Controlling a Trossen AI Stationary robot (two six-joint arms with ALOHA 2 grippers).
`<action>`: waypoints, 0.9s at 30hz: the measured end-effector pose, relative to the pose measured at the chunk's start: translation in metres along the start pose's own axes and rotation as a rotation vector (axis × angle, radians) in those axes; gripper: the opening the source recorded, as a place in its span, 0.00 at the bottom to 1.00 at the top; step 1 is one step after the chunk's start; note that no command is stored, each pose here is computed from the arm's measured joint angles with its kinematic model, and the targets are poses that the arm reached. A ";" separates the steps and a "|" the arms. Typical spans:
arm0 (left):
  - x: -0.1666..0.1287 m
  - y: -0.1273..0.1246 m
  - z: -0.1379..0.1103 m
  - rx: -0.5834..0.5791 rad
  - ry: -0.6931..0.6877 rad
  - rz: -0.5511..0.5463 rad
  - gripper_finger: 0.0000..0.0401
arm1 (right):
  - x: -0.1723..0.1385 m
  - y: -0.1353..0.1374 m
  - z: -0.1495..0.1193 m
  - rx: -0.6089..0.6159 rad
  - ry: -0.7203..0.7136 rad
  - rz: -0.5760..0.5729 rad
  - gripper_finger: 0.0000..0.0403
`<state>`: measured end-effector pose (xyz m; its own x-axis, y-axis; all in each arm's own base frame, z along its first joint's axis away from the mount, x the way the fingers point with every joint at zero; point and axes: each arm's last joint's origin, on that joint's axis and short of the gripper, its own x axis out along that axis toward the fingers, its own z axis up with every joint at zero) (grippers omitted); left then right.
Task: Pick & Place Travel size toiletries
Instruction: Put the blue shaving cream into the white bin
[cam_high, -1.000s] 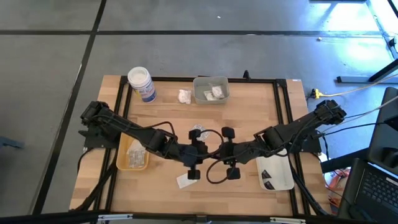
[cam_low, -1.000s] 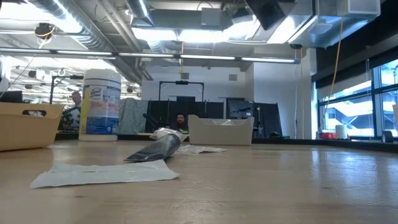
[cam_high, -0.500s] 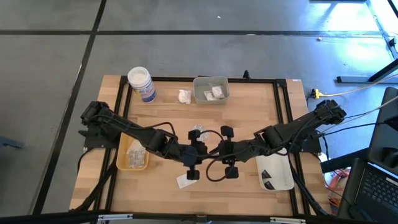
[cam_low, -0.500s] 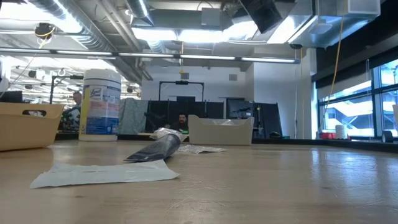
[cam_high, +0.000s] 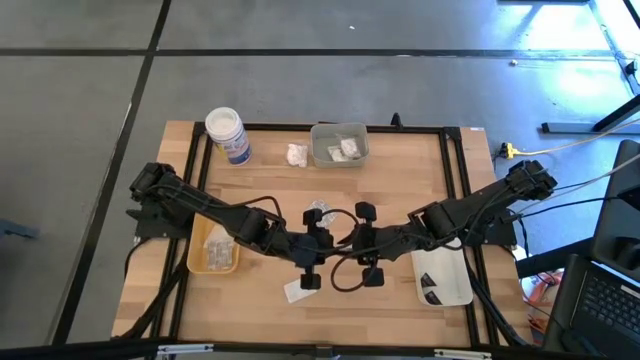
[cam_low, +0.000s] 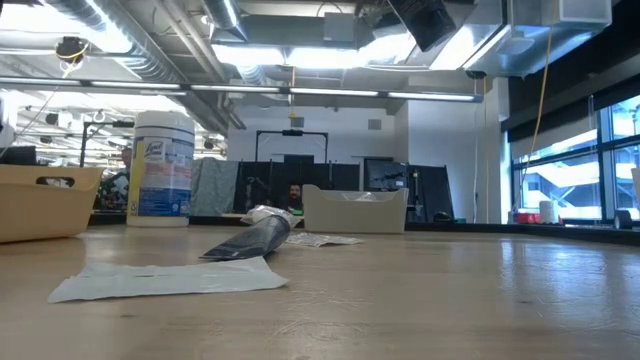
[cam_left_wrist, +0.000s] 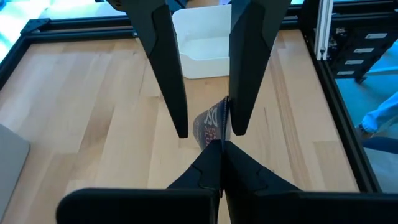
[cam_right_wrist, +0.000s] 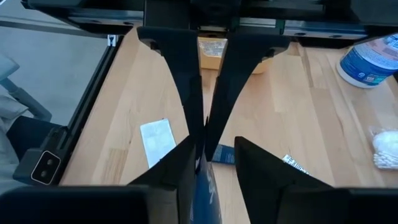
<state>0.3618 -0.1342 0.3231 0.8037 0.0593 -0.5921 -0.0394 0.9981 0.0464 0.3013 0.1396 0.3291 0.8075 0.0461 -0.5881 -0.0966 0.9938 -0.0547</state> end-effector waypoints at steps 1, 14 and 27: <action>0.000 0.000 0.000 0.000 0.000 0.000 0.01 | 0.000 0.000 0.000 0.000 0.000 0.000 0.28; 0.000 0.000 0.000 0.002 -0.001 0.002 0.01 | 0.000 0.001 -0.003 0.013 0.042 0.045 0.02; 0.000 0.000 0.000 0.003 -0.007 0.000 0.01 | -0.001 0.001 -0.003 -0.002 0.040 0.046 0.01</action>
<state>0.3622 -0.1343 0.3232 0.8076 0.0593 -0.5867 -0.0375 0.9981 0.0493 0.2989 0.1402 0.3267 0.7780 0.0877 -0.6221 -0.1345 0.9905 -0.0285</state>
